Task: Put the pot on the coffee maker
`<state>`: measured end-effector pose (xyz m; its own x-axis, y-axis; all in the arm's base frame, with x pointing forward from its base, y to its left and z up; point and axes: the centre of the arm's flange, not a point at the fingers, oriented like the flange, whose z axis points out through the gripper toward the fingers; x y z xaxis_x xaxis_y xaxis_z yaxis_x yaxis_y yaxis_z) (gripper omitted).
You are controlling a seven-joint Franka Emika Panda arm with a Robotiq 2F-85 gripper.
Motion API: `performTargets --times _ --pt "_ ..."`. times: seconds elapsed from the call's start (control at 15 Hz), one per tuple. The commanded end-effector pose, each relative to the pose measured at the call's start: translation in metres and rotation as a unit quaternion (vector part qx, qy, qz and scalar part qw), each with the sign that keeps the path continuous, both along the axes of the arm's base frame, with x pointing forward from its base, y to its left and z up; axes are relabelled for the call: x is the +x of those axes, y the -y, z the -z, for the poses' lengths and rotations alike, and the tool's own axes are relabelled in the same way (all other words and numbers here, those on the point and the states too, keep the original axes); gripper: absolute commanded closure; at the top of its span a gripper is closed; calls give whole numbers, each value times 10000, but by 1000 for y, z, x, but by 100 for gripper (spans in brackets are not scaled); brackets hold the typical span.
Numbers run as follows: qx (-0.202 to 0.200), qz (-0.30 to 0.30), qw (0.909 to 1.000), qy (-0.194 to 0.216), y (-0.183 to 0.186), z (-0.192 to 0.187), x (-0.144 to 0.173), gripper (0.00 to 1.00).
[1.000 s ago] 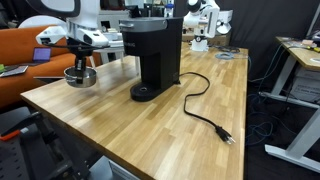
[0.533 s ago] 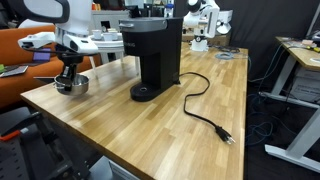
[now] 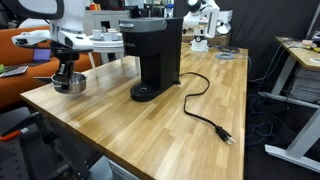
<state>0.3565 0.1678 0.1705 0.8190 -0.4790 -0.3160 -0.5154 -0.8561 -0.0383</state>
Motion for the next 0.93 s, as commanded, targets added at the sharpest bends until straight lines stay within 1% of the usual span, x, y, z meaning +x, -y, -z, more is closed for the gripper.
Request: performTargets --times 0.0,0.13,0.2,0.33,0.4,0.6,0.67,0.73,0.87 --pt "89 -23 9999 -50 2 2 2 98" --pt "455 -287 9985 -68 7 5 7 98" --pt "553 -378 9977 -32 11 4 9 98" --pt "752 -318 9966 73 24 1 13 98" --pt "918 -103 9956 139 32 0 13 98" --pt "891 718 9931 256 54 -1 12 98" --pt "787 993 9916 257 61 -2 8 98" --pt "713 1173 9902 254 66 -1 5 98" --pt "432 1468 9880 206 74 -2 -4 98"
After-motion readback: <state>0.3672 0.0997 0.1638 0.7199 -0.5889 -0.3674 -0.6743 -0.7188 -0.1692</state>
